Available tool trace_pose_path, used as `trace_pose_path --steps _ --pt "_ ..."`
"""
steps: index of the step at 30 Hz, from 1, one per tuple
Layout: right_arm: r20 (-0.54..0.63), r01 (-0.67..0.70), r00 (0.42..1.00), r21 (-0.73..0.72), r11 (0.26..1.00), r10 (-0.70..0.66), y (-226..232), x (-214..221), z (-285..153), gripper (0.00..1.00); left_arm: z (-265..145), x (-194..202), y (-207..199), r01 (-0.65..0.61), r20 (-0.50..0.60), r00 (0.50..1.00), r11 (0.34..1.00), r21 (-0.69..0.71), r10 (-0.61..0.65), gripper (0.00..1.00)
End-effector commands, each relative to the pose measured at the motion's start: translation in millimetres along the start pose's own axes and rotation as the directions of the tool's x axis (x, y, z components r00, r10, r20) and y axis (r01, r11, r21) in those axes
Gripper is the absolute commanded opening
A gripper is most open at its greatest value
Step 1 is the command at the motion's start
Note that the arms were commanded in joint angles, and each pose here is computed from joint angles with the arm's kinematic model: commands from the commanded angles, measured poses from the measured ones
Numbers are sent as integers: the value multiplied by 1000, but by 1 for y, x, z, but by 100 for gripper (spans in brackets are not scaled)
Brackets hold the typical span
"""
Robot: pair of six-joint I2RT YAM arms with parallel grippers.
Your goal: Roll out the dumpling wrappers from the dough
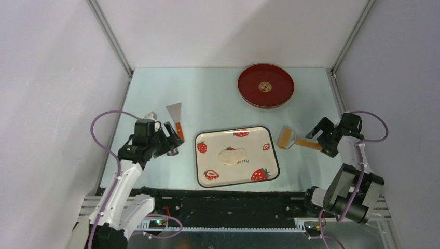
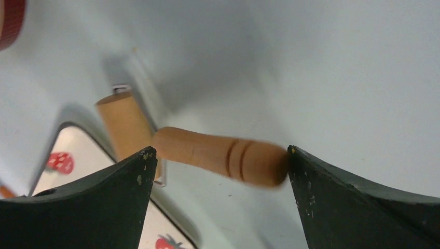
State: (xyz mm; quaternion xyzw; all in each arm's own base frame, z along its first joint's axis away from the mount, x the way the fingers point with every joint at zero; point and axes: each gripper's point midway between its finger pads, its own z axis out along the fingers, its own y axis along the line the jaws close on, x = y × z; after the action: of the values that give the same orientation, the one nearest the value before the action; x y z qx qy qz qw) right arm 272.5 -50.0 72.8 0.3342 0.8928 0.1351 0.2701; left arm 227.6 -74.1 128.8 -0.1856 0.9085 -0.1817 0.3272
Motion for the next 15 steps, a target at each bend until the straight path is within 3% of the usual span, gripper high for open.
trace_pose_path --steps 1,10,15 --pt "126 -25 992 183 983 2 -28 -23 -12 99 -1 -4 22 -16 13 1000 993 -121 18 85" --pt "290 106 947 127 986 -139 20 -43 -63 99 7 4 60 26 -31 999 940 -341 -38 83" --pt "299 163 945 -71 984 -135 74 -31 -93 100 18 4 64 71 -29 996 932 -355 -87 72"
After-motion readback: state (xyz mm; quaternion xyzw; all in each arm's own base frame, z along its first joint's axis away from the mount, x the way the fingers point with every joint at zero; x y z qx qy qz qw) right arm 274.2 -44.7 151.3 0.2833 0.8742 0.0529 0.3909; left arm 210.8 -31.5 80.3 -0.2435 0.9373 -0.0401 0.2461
